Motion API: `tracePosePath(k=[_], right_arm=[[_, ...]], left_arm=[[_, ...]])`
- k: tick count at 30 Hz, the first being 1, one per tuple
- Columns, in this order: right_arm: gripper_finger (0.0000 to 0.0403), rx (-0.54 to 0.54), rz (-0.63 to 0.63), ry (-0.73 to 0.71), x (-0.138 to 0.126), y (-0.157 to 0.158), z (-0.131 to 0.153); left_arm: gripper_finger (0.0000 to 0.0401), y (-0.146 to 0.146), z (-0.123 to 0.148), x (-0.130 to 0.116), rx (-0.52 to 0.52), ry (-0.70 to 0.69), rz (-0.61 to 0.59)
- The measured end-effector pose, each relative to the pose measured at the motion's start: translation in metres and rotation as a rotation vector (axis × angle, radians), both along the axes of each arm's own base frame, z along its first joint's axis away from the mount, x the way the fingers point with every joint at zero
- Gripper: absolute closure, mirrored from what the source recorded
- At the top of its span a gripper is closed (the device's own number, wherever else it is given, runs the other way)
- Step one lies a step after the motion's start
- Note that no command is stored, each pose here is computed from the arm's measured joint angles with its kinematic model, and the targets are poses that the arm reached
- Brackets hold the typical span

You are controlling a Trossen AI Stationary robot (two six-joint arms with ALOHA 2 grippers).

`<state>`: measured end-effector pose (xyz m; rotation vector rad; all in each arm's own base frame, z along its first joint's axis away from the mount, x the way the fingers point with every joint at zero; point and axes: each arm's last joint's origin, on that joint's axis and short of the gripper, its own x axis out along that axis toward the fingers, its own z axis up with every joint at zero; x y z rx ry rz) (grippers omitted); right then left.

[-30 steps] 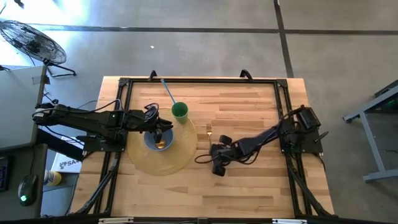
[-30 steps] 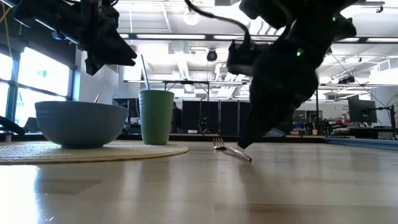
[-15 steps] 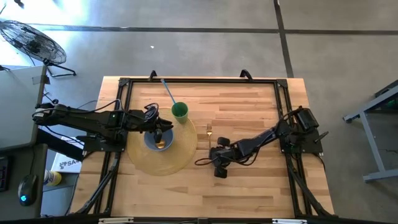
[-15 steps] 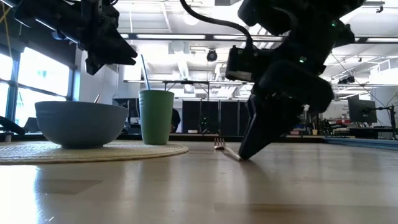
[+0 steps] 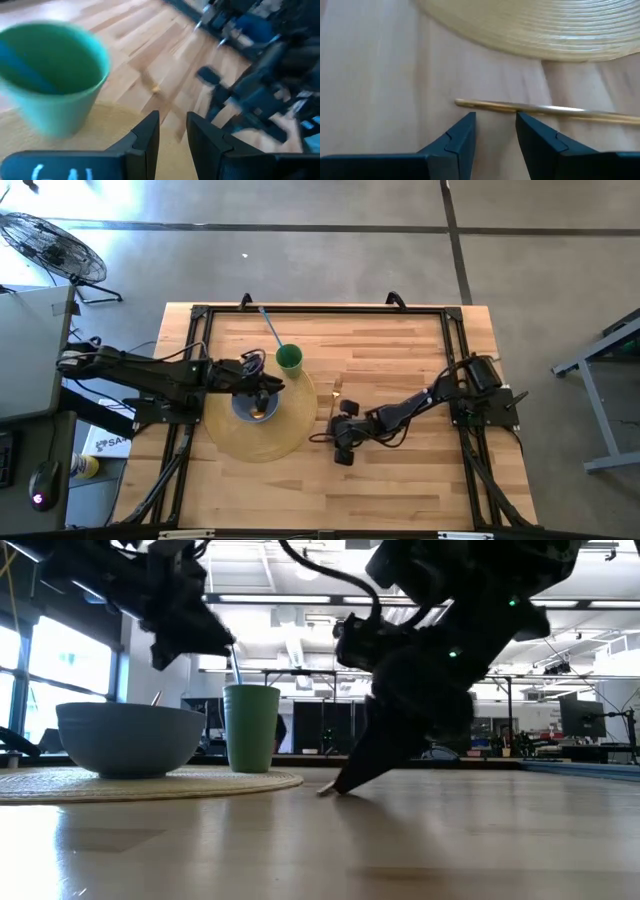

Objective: Pick & Place Utensil
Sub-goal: Put the gold fork into the blue bowl on the brown mat

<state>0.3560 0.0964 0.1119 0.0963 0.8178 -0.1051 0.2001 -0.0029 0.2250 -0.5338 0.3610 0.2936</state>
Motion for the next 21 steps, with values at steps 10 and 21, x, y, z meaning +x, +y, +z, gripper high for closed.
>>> tracePosePath(k=[10,21], right_arm=[[0.0269,-0.124,-0.075,-0.049,-0.016,0.005,0.04],[0.0269,-0.266,-0.257,-0.05,-0.083,0.011,0.113]], left_arm=[[0.0305,-0.032,0.012,0.036,0.048,-0.006,-0.081],[0.0305,-0.087,0.005,0.087,0.056,0.057,-0.024]])
